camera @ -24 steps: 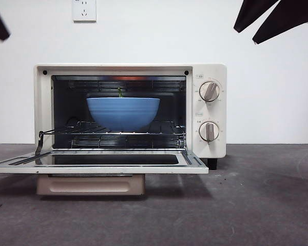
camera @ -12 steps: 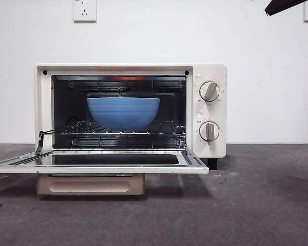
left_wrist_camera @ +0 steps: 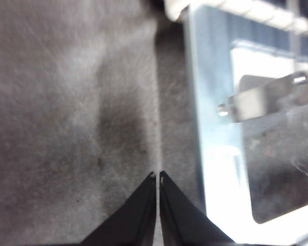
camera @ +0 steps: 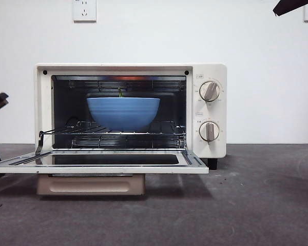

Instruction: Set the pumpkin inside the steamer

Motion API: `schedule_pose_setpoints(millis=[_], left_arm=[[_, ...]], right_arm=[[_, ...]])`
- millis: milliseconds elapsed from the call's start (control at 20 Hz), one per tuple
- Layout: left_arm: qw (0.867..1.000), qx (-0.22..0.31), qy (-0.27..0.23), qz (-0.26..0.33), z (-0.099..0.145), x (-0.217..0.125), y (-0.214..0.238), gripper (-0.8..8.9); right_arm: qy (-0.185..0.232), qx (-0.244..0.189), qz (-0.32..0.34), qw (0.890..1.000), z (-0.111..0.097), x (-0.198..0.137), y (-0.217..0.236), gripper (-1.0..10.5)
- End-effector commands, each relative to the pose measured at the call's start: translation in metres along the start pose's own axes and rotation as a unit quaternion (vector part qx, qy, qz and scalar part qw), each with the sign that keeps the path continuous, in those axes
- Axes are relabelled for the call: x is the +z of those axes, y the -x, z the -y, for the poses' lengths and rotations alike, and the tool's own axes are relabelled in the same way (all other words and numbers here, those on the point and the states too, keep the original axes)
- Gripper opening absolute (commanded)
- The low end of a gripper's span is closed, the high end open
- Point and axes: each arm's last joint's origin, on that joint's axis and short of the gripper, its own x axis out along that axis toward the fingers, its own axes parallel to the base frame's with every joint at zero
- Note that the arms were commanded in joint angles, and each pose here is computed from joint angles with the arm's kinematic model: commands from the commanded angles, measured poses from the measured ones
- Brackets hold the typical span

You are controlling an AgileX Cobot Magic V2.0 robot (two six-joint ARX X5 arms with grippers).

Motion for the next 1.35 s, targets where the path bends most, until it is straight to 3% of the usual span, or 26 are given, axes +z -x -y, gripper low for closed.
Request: schedule_pose_setpoints(millis=[50, 400, 800, 1100, 1350], left_arm=[[1.000, -0.011, 0.006, -0.016, -0.006, -0.002, -0.010, 0.11], [0.996, -0.081, 0.010, -0.026, -0.006, -0.002, -0.016, 0.11], [0.984, -0.179, 0.021, -0.015, -0.001, 0.003, -0.014, 0.11], [0.978, -0.206, 0.025, 0.029, -0.002, 0.014, -0.001, 0.11], [0.971, -0.213, 0.015, 0.104, 0.003, 0.031, 0.020, 0.11]], right_arm=[[0.006, 0.004, 0.006, 1.000, -0.001, 0.003, 0.002, 2.0], [0.006, 0.004, 0.007, 1.000, -0.001, 0.003, 0.002, 2.0], [0.006, 0.004, 0.006, 1.000, -0.001, 0.003, 0.002, 2.0], [0.004, 0.004, 0.006, 1.000, -0.001, 0.003, 0.002, 2.0], [0.004, 0.004, 0.007, 1.000, -0.001, 0.003, 0.002, 2.0]])
